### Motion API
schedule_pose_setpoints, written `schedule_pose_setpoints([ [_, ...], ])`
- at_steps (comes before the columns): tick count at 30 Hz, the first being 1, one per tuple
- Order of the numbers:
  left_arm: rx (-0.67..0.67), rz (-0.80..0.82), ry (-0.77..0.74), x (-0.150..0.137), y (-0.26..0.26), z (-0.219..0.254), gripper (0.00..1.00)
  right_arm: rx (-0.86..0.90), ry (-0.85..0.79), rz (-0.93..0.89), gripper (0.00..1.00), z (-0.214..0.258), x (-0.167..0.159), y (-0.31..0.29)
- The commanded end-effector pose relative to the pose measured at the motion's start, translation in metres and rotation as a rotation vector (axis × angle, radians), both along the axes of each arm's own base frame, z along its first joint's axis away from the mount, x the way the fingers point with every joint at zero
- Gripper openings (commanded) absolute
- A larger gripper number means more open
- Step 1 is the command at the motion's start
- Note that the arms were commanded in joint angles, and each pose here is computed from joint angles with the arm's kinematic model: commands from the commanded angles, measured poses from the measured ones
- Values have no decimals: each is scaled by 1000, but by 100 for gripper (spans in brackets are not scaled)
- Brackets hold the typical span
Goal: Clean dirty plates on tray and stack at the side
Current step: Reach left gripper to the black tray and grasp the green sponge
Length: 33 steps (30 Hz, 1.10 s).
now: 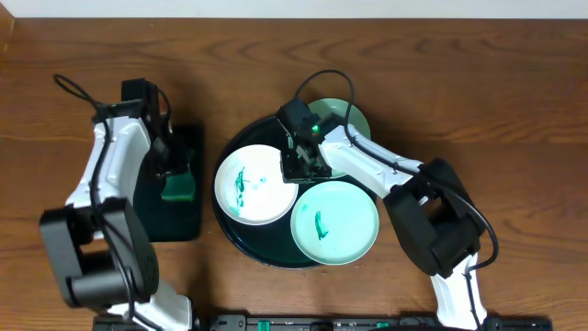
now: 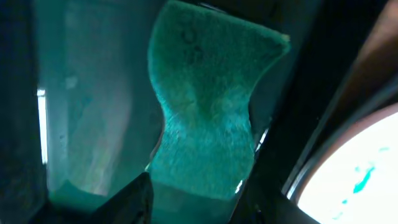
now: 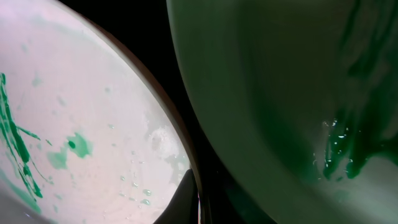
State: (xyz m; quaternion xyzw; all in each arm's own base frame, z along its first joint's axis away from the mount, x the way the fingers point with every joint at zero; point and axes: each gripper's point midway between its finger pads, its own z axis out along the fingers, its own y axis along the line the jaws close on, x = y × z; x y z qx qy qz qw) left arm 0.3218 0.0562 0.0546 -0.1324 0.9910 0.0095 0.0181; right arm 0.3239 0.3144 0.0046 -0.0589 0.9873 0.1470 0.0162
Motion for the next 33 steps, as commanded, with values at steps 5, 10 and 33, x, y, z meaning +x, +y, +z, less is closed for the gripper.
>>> schedule_pose_setpoints([
  [5,-16,-50,17,13,1,-29,40,-12,19,11,1,-14,-2,3],
  [10,-21,-50,50,14,2,-48,38,-5,19,12,1,-14,-1,4],
  [33,-24,-35,-61,19,-2,5,7,8,29,8,1,-13,-1,4],
])
